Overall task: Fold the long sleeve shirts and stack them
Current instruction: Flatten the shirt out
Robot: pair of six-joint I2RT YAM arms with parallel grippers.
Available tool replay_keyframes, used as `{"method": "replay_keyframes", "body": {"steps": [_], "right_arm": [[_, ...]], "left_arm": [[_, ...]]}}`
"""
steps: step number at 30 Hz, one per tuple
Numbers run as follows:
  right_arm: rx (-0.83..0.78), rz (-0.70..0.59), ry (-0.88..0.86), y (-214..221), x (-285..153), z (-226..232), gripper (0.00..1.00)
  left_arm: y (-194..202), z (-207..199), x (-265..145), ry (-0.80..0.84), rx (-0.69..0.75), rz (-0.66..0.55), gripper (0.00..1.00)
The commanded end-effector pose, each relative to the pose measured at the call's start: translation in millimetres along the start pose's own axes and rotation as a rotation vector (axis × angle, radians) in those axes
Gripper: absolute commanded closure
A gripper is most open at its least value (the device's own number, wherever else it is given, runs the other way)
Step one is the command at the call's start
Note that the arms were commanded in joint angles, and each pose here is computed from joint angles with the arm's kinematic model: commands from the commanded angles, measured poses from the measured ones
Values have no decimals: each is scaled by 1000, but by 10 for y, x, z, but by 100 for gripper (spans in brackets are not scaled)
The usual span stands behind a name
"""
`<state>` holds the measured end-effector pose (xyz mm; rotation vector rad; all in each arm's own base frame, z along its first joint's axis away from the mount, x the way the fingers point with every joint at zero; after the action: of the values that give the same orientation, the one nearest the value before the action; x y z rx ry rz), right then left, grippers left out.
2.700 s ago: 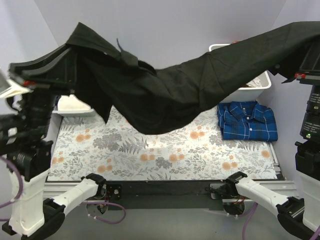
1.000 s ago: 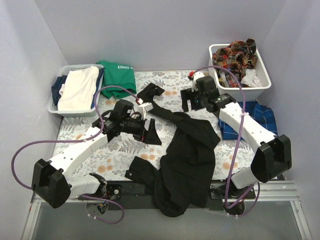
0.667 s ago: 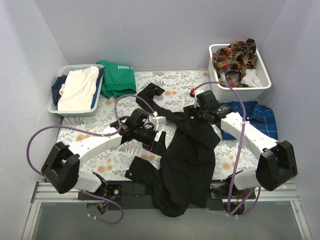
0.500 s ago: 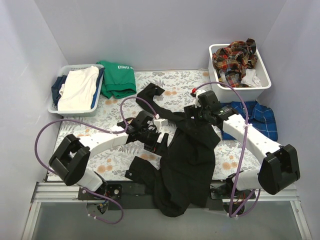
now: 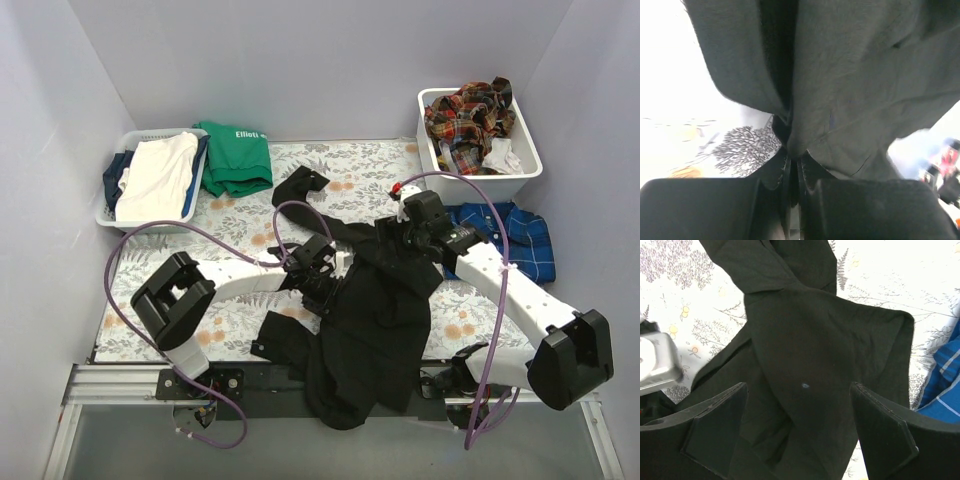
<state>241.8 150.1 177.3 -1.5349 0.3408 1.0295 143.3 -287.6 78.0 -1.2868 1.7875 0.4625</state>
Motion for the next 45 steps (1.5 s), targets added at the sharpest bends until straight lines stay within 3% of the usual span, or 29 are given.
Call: {"method": "replay_keyframes", "body": {"steps": [1, 5, 8, 14, 19, 25, 29, 38, 45], "right_arm": [[6, -63, 37, -58, -92, -50, 10], [39, -79, 36, -66, -133, -42, 10], [78, -87, 43, -80, -135, -37, 10], [120, -46, 55, -55, -9, -34, 10], [180, 33, 141, 112, 74, -116, 11], [188, 111, 186, 464, 86, -190, 11], [185, 198, 233, 692, 147, -246, 11], [186, 290, 279, 851, 217, -293, 13], [150, 237, 185, 613, 540, -195, 15]], "left_arm": [[-562, -232, -656, -53, 28, -308, 100], [-1062, -480, -1585, -98, 44, -600, 100], [-1205, -531, -2059, -174, 56, -721, 100], [-1293, -663, -2693, -255, 62, -896, 100], [-1405, -486, -3083, -458, -59, -1056, 100], [-1504, -1, -3226, -672, -278, -1128, 100], [-1555, 241, -3464, -715, -379, -1189, 100], [-1682, 343, -3366, -662, -384, -1161, 100], [-1689, 376, -3343, -637, -382, -1154, 100]]}}
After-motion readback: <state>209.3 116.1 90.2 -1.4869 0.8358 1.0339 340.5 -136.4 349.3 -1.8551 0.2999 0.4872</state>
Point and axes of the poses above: each gripper's point midway between its finger pads, its own x axis out along the fingers, its own z axis along the line the jaws close on, y = z × x, the point moved 5 cm from there along -x, back along the fingers, and after that the axes turned 4 degrees about -x, right-handed, at the moved point
